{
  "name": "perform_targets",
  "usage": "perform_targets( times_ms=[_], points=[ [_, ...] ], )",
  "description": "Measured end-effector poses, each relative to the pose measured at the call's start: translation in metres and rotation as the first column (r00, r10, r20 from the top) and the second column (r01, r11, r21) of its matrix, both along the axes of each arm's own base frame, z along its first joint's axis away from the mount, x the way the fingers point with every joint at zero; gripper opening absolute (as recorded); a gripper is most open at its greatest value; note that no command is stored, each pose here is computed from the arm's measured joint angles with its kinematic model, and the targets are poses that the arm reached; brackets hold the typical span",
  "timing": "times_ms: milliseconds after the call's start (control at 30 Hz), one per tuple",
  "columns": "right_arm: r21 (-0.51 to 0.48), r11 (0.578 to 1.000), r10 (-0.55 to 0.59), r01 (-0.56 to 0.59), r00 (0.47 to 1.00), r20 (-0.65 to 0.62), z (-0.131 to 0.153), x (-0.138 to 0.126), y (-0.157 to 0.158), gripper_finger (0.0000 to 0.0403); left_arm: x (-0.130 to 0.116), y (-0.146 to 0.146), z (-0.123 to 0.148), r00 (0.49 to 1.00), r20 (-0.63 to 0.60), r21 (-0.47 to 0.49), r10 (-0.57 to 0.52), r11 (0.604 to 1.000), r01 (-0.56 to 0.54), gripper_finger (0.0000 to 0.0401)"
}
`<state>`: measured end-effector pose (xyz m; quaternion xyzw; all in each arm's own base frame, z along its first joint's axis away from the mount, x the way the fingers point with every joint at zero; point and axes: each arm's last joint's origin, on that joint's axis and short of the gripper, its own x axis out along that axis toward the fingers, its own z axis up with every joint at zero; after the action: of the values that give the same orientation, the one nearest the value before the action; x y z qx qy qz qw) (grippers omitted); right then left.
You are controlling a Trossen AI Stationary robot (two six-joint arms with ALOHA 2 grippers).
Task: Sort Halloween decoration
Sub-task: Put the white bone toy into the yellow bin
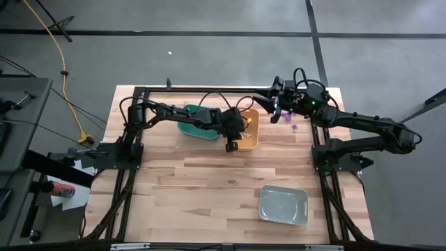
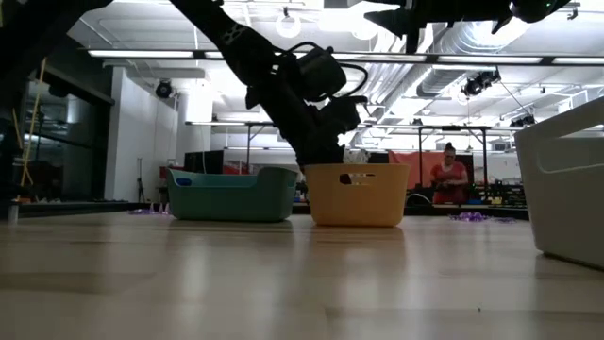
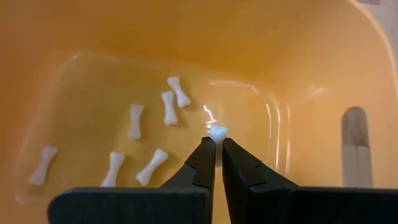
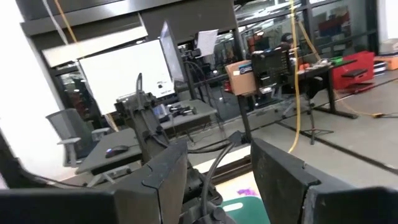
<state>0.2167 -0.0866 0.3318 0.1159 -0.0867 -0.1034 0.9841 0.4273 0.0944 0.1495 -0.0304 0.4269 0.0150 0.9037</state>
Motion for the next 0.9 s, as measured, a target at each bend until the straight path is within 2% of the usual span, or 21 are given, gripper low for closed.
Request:
perform_targets(
  times_ms=[300, 467, 567, 700, 800, 900],
  points=[
    [-0.015, 1.000, -0.006, 0.005, 1.000, -0.003, 0.000, 0.000, 0.000, 0.0171, -0.002, 0.001, 0.004, 0.999, -0.003, -0.015, 0.038, 0.999, -0.038, 0.0084],
    [-0.015, 1.000, -0.005, 0.005, 1.000, -0.003, 0.000, 0.000, 0.000, 0.0171, -0.008, 0.001, 0.026, 0.999, 0.026, -0.004, 0.044, 0.999, -0.044, 0.0120],
    [-0.017, 1.000, -0.005, 0.005, 1.000, 0.000, 0.000, 0.000, 0.000, 0.0171, -0.022, 0.010, 0.058, 0.997, 0.052, 0.050, 0.057, 0.997, -0.060, 0.0130],
    [-0.032, 0.999, -0.005, 0.006, 0.999, 0.034, 0.004, -0.001, 0.000, 0.0171, -0.056, 0.040, 0.118, 0.960, 0.167, 0.114, 0.227, 0.962, -0.247, 0.0131],
    [-0.062, 0.998, -0.007, 0.011, 0.998, 0.061, 0.007, -0.001, 0.000, 0.0171, -0.093, 0.055, 0.170, 0.895, 0.306, 0.089, 0.324, 0.927, -0.366, 0.0131],
    [-0.074, 0.997, -0.008, 0.013, 0.997, 0.072, 0.008, -0.001, 0.001, 0.0171, -0.133, 0.056, 0.216, 0.821, 0.455, 0.068, 0.344, 0.906, -0.417, 0.0131]
  ],
)
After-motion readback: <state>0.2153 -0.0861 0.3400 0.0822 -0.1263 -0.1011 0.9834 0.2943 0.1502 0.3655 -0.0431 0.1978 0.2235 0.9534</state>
